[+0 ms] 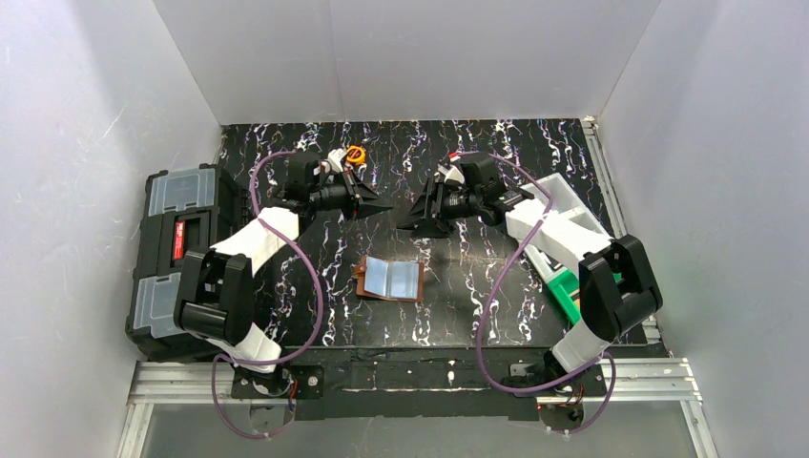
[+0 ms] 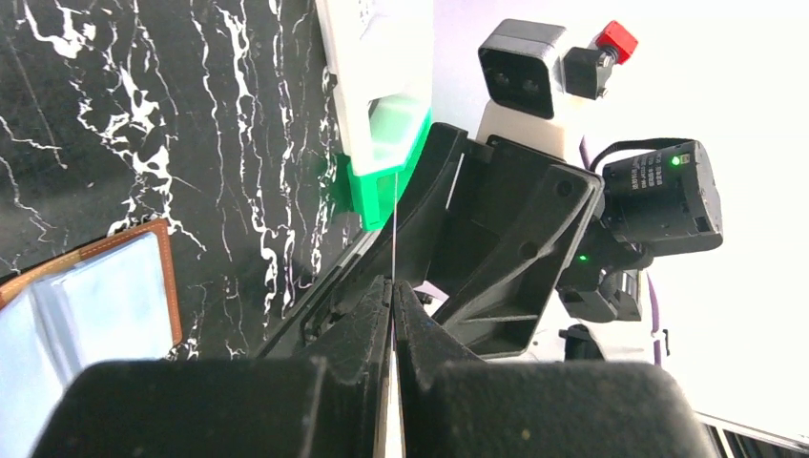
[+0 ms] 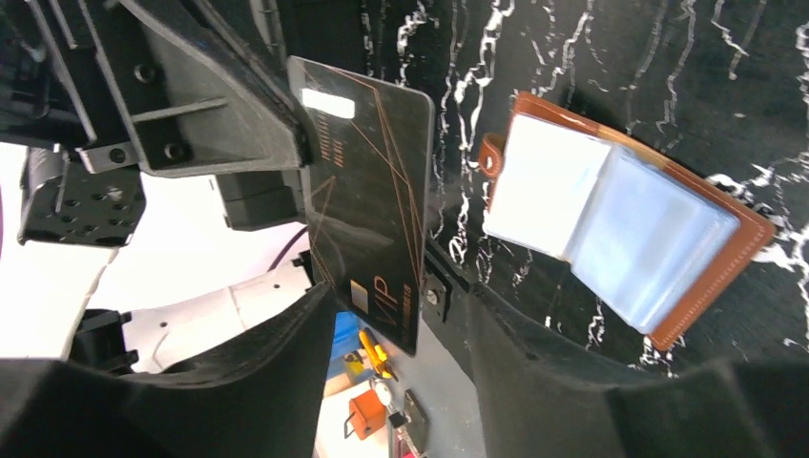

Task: Take the credit cards out of the card holder
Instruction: Place the credit card in the storage box.

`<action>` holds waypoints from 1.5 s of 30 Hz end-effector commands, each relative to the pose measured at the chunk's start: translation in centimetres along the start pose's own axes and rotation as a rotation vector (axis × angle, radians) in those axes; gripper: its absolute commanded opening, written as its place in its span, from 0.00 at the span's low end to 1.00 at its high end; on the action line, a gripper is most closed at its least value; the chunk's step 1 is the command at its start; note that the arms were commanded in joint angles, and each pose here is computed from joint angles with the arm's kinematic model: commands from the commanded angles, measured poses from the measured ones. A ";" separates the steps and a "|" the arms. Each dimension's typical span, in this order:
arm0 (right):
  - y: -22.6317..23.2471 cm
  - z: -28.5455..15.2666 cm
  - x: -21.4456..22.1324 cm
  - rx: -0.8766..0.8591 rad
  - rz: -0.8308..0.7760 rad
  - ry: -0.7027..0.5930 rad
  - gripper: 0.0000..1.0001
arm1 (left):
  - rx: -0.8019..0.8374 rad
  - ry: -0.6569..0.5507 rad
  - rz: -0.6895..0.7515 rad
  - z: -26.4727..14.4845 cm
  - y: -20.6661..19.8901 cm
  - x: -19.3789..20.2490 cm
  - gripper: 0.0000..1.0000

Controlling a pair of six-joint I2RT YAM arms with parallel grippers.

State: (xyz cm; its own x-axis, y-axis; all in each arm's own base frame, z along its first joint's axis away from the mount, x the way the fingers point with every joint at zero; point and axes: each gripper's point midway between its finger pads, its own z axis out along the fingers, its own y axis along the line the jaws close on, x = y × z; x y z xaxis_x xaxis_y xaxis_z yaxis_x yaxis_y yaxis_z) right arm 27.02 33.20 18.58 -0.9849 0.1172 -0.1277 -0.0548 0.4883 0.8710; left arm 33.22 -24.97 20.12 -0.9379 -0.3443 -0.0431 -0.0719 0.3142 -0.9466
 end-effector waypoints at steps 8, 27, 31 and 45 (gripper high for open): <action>2.6 -0.2 -1.3 -0.102 0.007 -0.027 0.25 | 0.055 0.076 -0.008 0.4 -0.9 1.5 0.00; -5.1 -3.9 -1.0 0.343 0.002 -0.177 0.01 | -0.325 0.064 0.116 -1.2 2.7 2.6 0.98; -8.6 -7.5 -1.1 0.558 0.042 -0.266 0.01 | -0.411 0.088 0.170 -0.8 3.8 3.6 0.98; -19.5 -24.5 -1.0 1.249 0.383 -0.567 0.01 | -0.427 0.166 0.221 1.0 4.3 5.7 0.98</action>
State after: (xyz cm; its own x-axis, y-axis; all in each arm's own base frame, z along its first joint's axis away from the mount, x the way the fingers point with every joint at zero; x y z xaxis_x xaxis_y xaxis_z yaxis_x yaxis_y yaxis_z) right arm 26.15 7.80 12.62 -0.7515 0.5562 -0.3548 0.5571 0.8231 0.1103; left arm 27.68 -26.38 14.98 -0.9855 -0.1173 -0.1227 0.0048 0.7033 -0.7109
